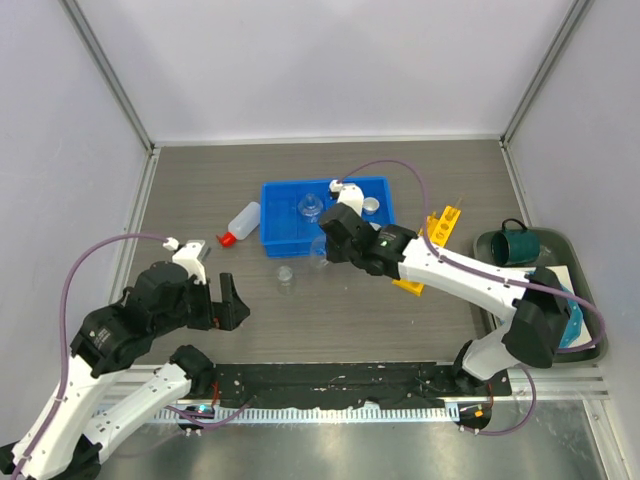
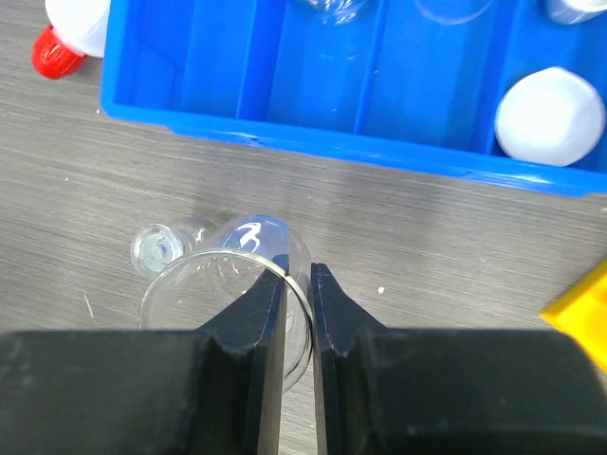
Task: Organize the chemistry lab equipment
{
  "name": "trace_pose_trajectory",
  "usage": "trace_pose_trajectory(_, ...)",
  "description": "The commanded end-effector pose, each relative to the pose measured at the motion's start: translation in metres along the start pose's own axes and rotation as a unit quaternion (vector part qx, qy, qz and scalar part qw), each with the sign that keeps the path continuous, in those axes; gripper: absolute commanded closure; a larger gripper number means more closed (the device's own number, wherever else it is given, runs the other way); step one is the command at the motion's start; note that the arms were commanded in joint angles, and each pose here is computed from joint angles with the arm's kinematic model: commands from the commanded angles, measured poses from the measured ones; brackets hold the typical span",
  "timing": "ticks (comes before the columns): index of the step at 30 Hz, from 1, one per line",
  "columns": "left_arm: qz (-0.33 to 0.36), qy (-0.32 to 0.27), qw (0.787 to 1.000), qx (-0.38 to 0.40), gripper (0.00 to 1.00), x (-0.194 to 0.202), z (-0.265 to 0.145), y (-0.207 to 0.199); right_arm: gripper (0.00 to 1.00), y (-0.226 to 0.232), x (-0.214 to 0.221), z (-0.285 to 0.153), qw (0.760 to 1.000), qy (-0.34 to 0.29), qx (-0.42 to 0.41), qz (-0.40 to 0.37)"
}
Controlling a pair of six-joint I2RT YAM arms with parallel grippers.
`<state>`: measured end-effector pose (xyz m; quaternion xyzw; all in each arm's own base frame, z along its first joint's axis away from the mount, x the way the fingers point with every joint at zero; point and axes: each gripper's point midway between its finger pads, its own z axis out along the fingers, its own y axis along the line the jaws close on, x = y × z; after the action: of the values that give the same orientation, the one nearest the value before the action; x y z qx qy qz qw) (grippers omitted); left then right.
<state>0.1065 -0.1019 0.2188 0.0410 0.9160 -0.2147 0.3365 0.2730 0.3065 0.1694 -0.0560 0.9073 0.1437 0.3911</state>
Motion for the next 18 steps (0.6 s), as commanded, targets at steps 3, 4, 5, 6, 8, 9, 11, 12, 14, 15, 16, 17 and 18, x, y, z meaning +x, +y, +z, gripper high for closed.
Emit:
trace_pose_trajectory(3, 0.005, -0.008, 1.0, 0.015, 0.0, -0.009, 0.008, -0.009, 0.99, -0.024, -0.057, -0.014, 0.997, -0.049, 0.051, -0.018)
trace_pose_trajectory(4, 0.005, -0.008, 1.0, 0.015, 0.0, -0.009, 0.008, -0.009, 0.99, -0.022, -0.066, -0.014, 0.997, -0.054, 0.046, -0.017)
trace_pose_trajectory(5, 0.004, -0.008, 1.0, 0.015, 0.0, -0.009, 0.007, -0.009, 0.99, -0.024, -0.067, -0.005, 0.997, -0.049, 0.051, -0.016)
trace_pose_trajectory(6, 0.004, -0.008, 1.0, 0.015, 0.0, -0.009, 0.007, -0.009, 0.99, -0.029, -0.073, 0.0, 0.997, -0.046, 0.053, -0.011)
trace_pose_trajectory(8, 0.004, -0.009, 1.0, 0.015, 0.0, -0.009, 0.006, -0.009, 0.99, -0.029, -0.085, 0.01, 0.997, -0.048, 0.055, -0.006)
trace_pose_trajectory(9, 0.004, -0.007, 1.0, 0.014, 0.0, -0.009, 0.006, -0.008, 0.99, -0.027, -0.096, 0.012, 0.997, -0.054, 0.05, 0.0)
trace_pose_trajectory(11, 0.004, -0.008, 1.0, 0.012, 0.0, -0.01, 0.005, -0.008, 0.99, -0.039, -0.102, 0.027, 0.997, -0.047, 0.065, 0.008)
trace_pose_trajectory(12, 0.004, -0.008, 1.0, 0.012, 0.0, -0.01, 0.005, -0.008, 0.99, -0.037, -0.11, 0.03, 0.997, -0.05, 0.06, 0.013)
trace_pose_trajectory(14, 0.004, -0.009, 1.0, 0.012, 0.0, -0.01, 0.004, -0.008, 0.99, -0.049, -0.114, 0.044, 0.996, -0.044, 0.073, 0.024)
trace_pose_trajectory(15, 0.004, -0.009, 1.0, 0.012, 0.0, -0.01, 0.004, -0.008, 0.99, -0.049, -0.121, 0.045, 0.996, -0.048, 0.073, 0.028)
trace_pose_trajectory(16, 0.004, -0.01, 1.0, 0.012, 0.0, -0.011, 0.004, -0.008, 0.99, -0.054, -0.123, 0.049, 0.996, -0.045, 0.076, 0.032)
trace_pose_trajectory(17, 0.004, -0.008, 1.0, 0.01, 0.0, -0.01, 0.004, -0.007, 0.99, -0.055, -0.124, 0.053, 0.995, -0.043, 0.079, 0.034)
trace_pose_trajectory(18, 0.004, -0.01, 1.0, 0.01, 0.0, -0.011, 0.004, -0.008, 0.99, -0.056, -0.125, 0.059, 0.995, -0.041, 0.081, 0.034)
